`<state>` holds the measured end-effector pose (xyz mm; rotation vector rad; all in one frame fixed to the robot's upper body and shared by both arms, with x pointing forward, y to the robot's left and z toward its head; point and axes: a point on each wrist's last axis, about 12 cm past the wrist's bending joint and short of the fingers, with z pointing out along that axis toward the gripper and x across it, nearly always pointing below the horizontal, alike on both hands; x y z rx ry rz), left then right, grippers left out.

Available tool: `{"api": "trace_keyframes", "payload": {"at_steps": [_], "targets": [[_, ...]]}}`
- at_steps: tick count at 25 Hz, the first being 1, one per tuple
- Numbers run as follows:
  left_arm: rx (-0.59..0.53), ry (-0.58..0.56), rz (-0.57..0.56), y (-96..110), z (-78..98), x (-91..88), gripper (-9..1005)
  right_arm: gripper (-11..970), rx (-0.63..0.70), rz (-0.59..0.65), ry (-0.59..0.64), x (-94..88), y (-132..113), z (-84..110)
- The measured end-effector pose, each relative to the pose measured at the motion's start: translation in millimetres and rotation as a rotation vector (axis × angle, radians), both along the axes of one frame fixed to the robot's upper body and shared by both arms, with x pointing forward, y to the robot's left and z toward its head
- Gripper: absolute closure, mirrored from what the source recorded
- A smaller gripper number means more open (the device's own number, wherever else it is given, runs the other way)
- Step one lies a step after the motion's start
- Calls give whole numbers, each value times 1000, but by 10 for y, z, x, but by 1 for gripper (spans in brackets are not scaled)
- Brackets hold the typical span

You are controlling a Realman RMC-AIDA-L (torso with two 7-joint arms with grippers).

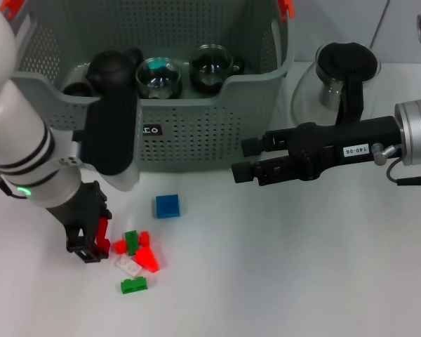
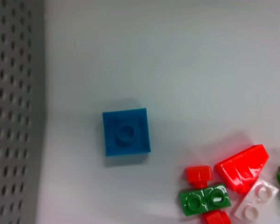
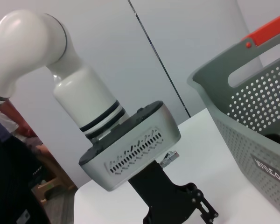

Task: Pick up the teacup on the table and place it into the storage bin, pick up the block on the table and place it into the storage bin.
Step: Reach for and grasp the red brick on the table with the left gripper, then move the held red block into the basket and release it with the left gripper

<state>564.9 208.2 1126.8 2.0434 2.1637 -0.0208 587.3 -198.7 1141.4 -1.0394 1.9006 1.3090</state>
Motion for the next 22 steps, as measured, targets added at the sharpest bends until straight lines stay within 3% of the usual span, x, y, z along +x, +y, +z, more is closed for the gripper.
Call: {"api": "trace_keyframes", "payload": {"at_steps": [5,10,17,22], "targets": [[-39,-10,53,122,206,1,343,135,1,-2,-5,5,-8,8],[-171,-18,137,319,556,-24,343,134,12,2,-23,10,-4,27],[-585,-44,240,681,1129,-47,342,134,24,19,-44,3,-22,58],[-844,-73,284,842,1402,12,342,134,28,48,-54,-1,-37,106]]}}
